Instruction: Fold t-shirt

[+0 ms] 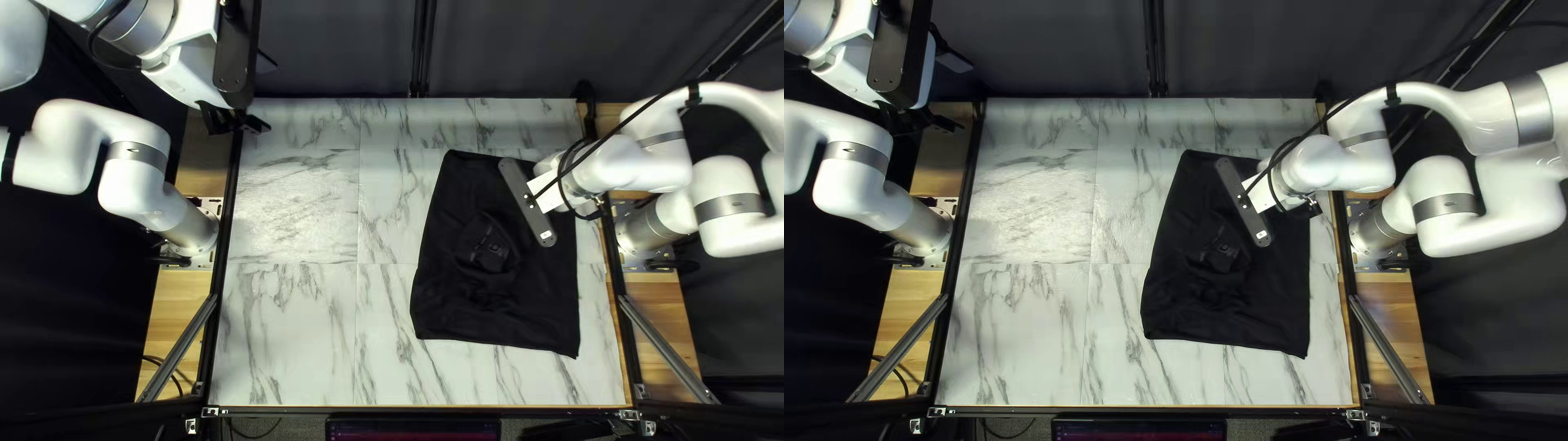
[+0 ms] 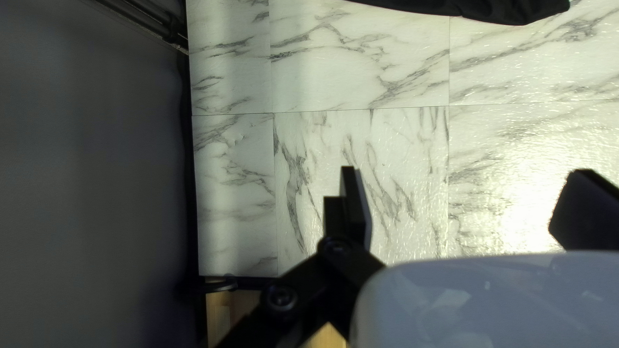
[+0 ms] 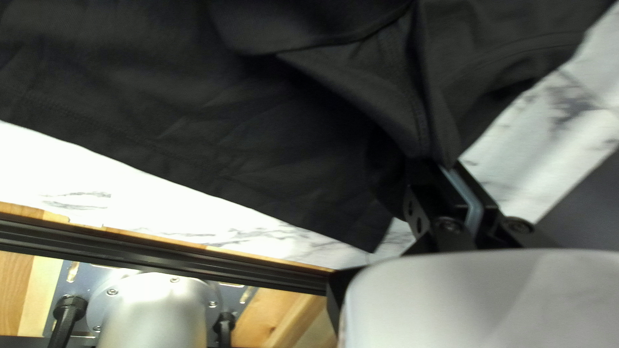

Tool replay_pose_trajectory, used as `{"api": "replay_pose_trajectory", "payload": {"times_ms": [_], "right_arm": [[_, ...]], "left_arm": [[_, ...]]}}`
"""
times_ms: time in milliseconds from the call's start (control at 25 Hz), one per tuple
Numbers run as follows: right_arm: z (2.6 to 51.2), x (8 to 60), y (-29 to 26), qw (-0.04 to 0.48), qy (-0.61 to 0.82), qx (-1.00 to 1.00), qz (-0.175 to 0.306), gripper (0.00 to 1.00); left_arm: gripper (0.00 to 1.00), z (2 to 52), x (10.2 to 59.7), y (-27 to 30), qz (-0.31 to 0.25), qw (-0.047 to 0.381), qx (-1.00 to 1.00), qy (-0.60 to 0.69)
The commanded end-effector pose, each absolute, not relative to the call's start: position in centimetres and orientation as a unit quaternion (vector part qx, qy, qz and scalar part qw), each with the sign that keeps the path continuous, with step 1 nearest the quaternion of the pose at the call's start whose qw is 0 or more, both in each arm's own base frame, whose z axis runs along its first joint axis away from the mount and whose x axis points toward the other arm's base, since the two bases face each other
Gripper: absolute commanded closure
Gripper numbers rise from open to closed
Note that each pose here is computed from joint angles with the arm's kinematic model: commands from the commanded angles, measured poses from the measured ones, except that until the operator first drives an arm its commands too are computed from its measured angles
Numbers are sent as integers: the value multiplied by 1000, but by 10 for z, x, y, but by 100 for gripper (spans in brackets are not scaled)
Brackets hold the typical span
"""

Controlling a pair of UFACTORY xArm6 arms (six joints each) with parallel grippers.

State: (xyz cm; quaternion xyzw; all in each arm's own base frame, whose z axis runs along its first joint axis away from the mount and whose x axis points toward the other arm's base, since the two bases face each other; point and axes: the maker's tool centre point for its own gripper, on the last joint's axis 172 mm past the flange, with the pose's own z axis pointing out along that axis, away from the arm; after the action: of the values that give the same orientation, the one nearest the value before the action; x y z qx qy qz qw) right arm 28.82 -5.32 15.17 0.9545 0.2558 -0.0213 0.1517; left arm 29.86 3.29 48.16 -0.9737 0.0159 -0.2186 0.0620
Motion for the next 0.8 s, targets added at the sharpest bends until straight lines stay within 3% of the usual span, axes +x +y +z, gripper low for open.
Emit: {"api": "replay_pose_trajectory", "payload": {"times_ms": [40, 800], "right_arm": [[163, 293, -56, 163, 256, 952, -24, 100], [224, 362, -61, 200, 254, 946, 6, 100]], "left_arm": [[0, 482, 299, 33, -219, 62, -974, 16], [0, 482, 299, 33, -219, 62, -974, 16]]}}
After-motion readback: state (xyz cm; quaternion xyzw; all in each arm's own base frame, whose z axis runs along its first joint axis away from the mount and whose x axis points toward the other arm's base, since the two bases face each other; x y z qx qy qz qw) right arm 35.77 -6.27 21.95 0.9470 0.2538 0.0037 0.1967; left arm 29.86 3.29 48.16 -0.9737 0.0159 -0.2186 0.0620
